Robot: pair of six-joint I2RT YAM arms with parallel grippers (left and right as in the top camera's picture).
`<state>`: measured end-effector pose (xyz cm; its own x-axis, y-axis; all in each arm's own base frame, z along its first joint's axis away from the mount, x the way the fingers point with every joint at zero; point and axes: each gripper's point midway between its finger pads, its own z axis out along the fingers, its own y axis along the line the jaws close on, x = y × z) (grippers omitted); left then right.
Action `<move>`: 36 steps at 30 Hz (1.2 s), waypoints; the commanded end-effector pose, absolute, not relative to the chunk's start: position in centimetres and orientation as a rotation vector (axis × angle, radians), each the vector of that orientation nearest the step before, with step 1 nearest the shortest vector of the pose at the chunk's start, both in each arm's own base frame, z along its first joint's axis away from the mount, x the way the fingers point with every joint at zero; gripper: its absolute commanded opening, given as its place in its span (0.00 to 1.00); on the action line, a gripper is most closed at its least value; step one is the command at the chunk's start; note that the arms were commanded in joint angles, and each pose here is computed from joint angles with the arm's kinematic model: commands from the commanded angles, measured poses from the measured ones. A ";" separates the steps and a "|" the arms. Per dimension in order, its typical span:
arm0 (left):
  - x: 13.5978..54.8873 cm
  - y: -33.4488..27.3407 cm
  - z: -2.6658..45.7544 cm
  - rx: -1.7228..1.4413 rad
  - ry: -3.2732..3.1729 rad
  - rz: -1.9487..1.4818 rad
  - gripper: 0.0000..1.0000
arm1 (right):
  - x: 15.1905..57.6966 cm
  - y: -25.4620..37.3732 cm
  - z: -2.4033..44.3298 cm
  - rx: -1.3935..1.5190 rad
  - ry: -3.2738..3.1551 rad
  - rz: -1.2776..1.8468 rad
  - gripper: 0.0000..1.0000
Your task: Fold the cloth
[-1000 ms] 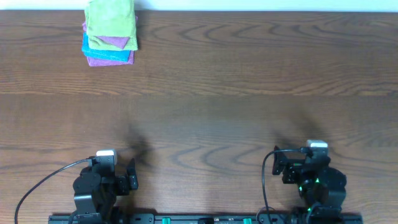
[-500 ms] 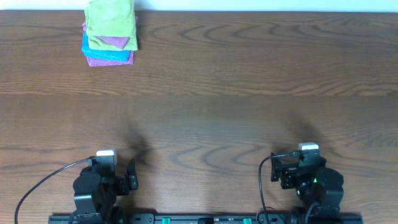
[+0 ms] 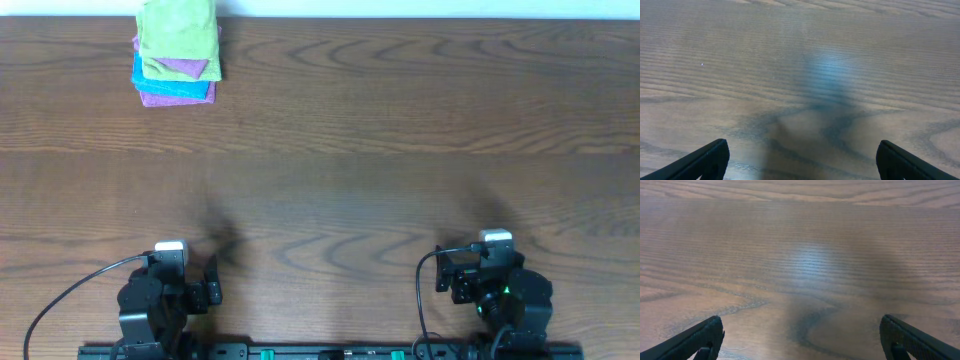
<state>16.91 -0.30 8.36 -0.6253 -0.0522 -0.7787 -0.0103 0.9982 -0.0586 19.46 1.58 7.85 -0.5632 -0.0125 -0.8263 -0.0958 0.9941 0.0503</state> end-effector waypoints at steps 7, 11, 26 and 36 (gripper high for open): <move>16.2 0.2 6.4 -0.049 2.309 -0.016 0.95 | 19.3 1.7 7.4 -0.091 2.176 0.111 0.99; 16.2 1.0 6.4 -0.072 2.307 0.035 0.95 | 19.3 1.6 7.4 -0.091 2.176 0.110 0.99; 17.5 -0.2 6.6 -0.030 2.255 -0.042 0.95 | 19.3 1.6 7.4 -0.091 2.176 0.110 0.99; 17.5 -0.7 5.8 -0.009 2.268 -0.068 0.95 | 19.3 1.7 7.4 -0.091 2.176 0.111 0.99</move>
